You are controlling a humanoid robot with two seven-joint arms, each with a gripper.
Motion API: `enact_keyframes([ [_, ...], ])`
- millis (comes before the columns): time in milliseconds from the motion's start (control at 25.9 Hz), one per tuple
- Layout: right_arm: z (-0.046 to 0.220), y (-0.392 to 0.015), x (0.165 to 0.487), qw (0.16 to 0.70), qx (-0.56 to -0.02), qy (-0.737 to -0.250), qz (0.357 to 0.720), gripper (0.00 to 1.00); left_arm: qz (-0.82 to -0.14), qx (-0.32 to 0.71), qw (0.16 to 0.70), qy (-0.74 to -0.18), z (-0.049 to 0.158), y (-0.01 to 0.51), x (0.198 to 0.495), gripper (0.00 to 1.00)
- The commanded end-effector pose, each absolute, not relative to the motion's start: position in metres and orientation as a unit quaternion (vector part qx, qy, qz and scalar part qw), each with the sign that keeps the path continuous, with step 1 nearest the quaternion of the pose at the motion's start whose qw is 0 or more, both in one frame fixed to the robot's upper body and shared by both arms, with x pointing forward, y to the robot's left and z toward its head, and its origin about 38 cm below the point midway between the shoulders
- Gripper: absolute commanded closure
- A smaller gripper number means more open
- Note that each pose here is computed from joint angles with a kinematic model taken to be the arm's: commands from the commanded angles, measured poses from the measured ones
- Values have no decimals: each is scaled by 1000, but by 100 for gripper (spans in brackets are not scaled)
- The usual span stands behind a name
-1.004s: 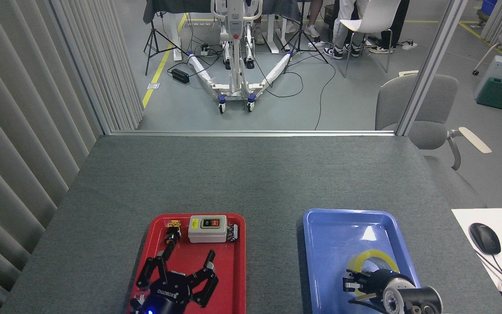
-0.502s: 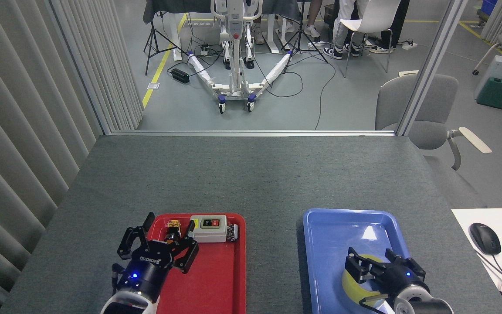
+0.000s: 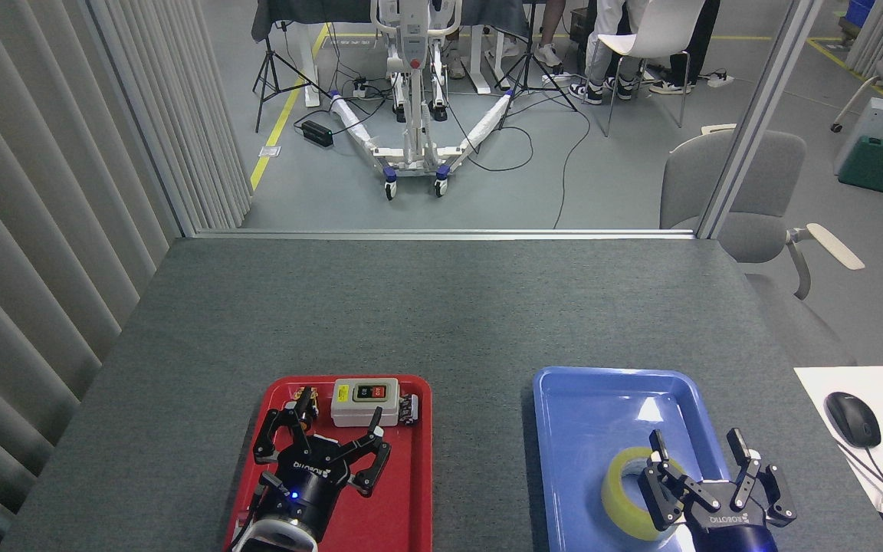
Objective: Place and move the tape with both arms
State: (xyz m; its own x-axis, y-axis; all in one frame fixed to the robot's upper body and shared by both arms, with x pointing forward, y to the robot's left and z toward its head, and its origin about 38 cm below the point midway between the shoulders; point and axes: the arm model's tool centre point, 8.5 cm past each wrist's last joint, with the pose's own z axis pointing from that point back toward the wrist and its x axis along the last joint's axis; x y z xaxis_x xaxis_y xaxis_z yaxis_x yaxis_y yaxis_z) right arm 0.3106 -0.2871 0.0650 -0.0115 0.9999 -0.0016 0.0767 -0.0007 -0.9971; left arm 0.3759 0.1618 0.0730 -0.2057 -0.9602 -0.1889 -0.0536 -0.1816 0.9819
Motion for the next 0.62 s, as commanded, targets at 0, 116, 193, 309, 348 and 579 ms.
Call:
enact_keyframes([
  [0, 59, -288, 308, 496, -507, -504, 493, 0, -589, 498, 383, -509, 73, 162, 377, 0],
  [116, 56, -285, 309, 507, -502, -500, 491, 0, -582, 506, 374, -515, 84, 162, 382, 0],
  [193, 56, -286, 309, 509, -504, -498, 488, 0, -577, 510, 371, -518, 89, 162, 385, 0],
  [309, 55, -283, 309, 514, -501, -500, 484, 0, -575, 514, 374, -515, 88, 165, 386, 0],
  [348, 55, -282, 309, 516, -500, -501, 483, 0, -573, 514, 376, -516, 88, 164, 386, 0],
  [579, 52, -283, 308, 518, -496, -500, 484, 0, -569, 519, 377, -515, 92, 164, 394, 0],
])
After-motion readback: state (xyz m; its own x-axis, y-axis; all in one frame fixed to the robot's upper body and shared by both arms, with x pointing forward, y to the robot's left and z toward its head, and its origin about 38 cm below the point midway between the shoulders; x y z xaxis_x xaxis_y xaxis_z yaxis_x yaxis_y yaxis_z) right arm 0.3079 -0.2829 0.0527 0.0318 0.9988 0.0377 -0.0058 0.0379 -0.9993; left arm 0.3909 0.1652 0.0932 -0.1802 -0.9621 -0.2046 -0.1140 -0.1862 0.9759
